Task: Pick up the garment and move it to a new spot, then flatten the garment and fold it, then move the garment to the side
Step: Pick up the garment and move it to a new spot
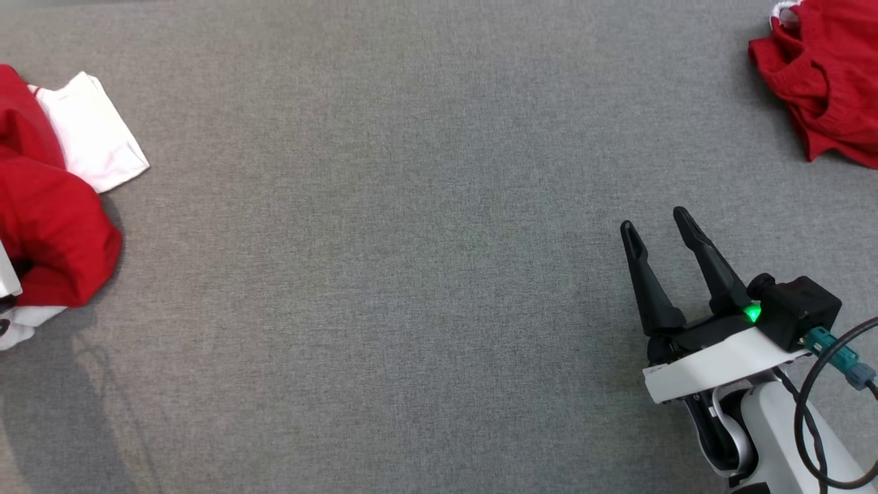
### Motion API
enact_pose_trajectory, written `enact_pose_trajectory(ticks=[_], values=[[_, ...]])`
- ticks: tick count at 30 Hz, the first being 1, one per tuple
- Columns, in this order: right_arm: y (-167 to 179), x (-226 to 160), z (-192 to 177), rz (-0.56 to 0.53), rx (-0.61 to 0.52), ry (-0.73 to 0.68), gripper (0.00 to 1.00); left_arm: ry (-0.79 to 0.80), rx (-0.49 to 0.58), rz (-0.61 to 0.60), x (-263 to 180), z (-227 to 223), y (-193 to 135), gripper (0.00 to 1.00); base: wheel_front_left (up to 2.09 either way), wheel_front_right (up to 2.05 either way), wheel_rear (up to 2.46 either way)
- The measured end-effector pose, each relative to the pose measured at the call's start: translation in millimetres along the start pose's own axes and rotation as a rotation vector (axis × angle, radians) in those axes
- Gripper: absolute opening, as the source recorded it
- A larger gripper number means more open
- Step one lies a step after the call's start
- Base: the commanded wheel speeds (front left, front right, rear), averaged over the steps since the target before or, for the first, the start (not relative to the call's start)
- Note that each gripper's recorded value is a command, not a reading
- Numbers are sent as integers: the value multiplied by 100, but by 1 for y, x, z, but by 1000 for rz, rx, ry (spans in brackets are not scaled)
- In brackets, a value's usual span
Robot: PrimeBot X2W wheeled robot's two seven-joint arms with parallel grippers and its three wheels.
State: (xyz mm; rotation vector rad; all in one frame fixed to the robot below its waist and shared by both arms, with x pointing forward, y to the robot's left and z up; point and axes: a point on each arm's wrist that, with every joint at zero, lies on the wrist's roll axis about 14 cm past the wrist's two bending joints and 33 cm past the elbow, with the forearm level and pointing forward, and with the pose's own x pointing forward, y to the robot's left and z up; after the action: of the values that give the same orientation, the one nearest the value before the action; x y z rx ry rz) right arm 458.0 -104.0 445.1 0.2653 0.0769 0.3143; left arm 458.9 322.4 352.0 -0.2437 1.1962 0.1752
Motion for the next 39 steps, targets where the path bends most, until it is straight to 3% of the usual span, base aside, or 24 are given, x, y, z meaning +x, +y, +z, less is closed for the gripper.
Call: enact_pose_trajectory(ticks=[9,18,29,39], values=[[9,-6,15,10,-1,-33,100,-94,33,-14,-25,17,-3,0,0,0,0],[17,-23,34,8,-3,-74,100,-251,164,-52,-75,51,-27,0,0,0,0],[22,-50,63,-11,-10,-148,100,-437,341,-275,-148,71,-118,0,0,0,0],[2,-85,73,-97,-16,-180,100,-427,506,-486,-169,42,-211,0,0,0,0]])
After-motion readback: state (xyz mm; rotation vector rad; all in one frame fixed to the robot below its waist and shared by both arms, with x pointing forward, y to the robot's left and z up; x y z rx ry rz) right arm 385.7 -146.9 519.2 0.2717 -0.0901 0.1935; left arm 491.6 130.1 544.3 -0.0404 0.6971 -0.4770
